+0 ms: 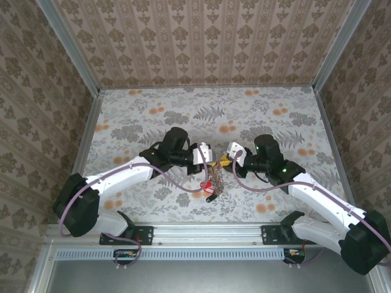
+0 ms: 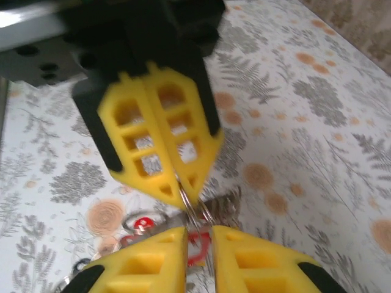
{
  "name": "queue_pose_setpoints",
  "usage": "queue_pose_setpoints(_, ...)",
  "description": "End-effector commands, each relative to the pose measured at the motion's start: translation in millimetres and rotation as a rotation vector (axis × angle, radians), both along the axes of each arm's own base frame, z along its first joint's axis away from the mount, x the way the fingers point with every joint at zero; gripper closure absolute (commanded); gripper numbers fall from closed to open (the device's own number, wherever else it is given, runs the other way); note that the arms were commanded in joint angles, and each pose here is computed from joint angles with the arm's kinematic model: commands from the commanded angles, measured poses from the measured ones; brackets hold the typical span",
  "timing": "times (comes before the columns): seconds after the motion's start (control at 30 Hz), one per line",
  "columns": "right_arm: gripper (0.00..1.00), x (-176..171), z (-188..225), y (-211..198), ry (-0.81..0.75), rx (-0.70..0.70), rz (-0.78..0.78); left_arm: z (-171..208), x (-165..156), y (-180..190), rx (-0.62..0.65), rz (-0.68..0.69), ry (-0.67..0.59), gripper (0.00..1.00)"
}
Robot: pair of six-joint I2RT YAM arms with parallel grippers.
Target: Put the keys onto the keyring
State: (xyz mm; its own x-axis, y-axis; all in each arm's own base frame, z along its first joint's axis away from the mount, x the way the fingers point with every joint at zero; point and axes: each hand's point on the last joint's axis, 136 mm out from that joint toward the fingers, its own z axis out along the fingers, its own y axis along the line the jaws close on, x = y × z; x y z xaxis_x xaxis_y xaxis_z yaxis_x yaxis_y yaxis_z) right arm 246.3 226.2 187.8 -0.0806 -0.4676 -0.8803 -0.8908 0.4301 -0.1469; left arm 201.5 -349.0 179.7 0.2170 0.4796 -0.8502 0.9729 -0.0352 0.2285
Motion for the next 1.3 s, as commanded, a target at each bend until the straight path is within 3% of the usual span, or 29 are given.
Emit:
queue_pose_setpoints(0.0, 0.76, 15.5, 8.7, -15.4, -0.023, 0.082, -0.146, 26.5, 6.8, 1.2, -0.046, 0.025, -0.128, 1.0)
queue_pose_setpoints(0.13, 0.7, 15.7, 8.4, -16.4, -0.058, 0.078, -0.127, 28.7, -2.5, 2.7, -0.051, -0.029, -0.144, 1.0)
queue_pose_setpoints(0.23, 0.67, 6.8, 5.7, -7.6, -0.057, 0.035, -0.022, 30.7, -9.2, 2.2, -0.064, -0.063, -0.135, 1.0)
queue_pose_setpoints(0.4, 0.63, -8.0, 16.2, 11.7, -0.061, 0.078, 0.145, 32.6, -14.2, 0.4, -0.075, -0.09, -0.117, 1.0)
queue_pose_setpoints(0.53, 0.63, -3.3, 15.6, 17.0, -0.042, 0.078, 0.16, 35.6, -13.9, -1.0, -0.081, -0.095, -0.116, 1.0)
queue_pose_setpoints(0.63, 0.68, 0.9, 14.0, 20.1, -0.03, 0.075, 0.165, 38.6, -19.2, -2.8, -0.095, -0.125, -0.102, 1.0)
queue_pose_setpoints(0.8, 0.93, 10.6, 5.9, 17.6, 0.007, 0.054, 0.111, 42.9, -15.0, -4.0, -0.113, -0.101, -0.112, 1.0)
queue_pose_setpoints(0.9, 0.98, 10.4, -1.0, 14.2, 0.038, 0.049, 0.084, 47.1, -10.2, -5.0, -0.14, -0.071, -0.125, 1.0)
queue_pose_setpoints(1.07, 1.0, 7.7, -15.4, 10.2, 0.108, 0.05, 0.046, 46.9, -1.5, -5.7, -0.157, -0.022, -0.14, 1.0)
queue_pose_setpoints(1.2, 0.96, 9.6, -22.5, 4.8, 0.135, 0.045, -0.006, 47.5, 0.6, -5.1, -0.17, -0.006, -0.148, 1.0)
queue_pose_setpoints(1.27, 0.9, 6.5, -21.9, 5.4, 0.143, 0.051, 0.003, 46.1, 0.9, -5.3, -0.173, -0.005, -0.144, 1.0)
